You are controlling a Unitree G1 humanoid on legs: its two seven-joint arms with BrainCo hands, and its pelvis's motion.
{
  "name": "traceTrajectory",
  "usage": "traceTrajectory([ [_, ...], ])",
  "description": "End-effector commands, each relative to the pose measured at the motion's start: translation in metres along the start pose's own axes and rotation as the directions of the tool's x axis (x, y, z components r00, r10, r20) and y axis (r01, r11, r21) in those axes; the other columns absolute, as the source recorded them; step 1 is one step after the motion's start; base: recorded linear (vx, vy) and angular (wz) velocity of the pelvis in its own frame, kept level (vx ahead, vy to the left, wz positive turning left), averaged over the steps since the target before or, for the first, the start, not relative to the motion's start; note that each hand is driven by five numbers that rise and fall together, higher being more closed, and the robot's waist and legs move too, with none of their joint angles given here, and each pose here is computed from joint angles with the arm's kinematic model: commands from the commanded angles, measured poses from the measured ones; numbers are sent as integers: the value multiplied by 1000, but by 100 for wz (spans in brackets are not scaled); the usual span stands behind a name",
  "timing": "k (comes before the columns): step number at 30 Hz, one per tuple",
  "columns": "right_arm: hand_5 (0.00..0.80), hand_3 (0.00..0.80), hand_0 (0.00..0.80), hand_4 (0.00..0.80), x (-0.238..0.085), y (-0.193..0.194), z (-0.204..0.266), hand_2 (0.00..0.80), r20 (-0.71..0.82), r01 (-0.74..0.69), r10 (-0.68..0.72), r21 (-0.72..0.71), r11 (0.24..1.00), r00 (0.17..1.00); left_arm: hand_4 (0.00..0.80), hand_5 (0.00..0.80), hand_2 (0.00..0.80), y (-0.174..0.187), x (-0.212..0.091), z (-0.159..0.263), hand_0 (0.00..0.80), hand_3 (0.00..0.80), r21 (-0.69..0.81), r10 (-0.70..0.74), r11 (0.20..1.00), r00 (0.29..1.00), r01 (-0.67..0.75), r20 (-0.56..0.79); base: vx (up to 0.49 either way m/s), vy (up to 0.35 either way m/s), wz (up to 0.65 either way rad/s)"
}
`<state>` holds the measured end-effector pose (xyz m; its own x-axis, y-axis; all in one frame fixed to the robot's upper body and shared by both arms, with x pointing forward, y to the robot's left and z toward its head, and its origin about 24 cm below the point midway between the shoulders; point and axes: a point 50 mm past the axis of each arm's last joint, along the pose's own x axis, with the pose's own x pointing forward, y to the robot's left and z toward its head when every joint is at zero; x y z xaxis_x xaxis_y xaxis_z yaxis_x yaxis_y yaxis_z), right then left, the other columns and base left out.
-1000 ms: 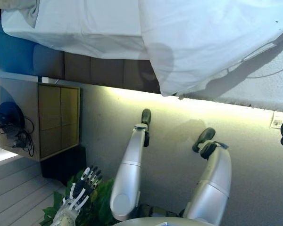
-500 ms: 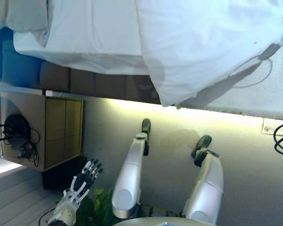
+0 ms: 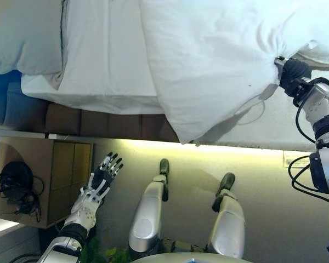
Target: Make the bed neatly
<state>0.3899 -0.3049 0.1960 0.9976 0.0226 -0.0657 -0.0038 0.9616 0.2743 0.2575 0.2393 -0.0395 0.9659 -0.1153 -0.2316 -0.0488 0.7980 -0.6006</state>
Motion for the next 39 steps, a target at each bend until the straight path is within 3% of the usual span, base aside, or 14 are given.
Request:
traceTrajectory([
  [1, 800, 800, 800, 800, 6, 25, -2, 800, 39, -141, 142, -16, 990, 989, 0, 0, 0, 1, 6, 30, 0, 0, 8, 28, 1000, 995, -29, 92, 99, -49, 1],
  [9, 800, 800, 800, 800, 11, 41, -35, 800, -27, -176, 178, 39, 984, 984, 0, 0, 0, -57, 39, 47, 0, 0, 13, -147, 989, 977, 147, 157, 89, -80, -4],
  [18, 800, 800, 800, 800, 20, 71, -44, 800, -57, -237, 243, 89, 967, 968, 0, 0, 0, -122, 66, 12, 0, 0, -51, -294, 955, 954, 291, -62, 57, -81, -2],
  [30, 800, 800, 800, 800, 25, 103, -58, 800, -104, -294, 304, 95, 951, 947, 0, 0, 0, -144, 57, -68, 0, 0, -397, -261, 913, 885, 96, -386, 78, -92, -8],
  [39, 800, 800, 800, 800, 29, 148, -61, 800, -70, -373, 383, 123, 920, 921, 0, 0, 0, -185, 54, -93, 0, 0, -671, -364, 741, 816, -39, -450, -14, -163, -4],
])
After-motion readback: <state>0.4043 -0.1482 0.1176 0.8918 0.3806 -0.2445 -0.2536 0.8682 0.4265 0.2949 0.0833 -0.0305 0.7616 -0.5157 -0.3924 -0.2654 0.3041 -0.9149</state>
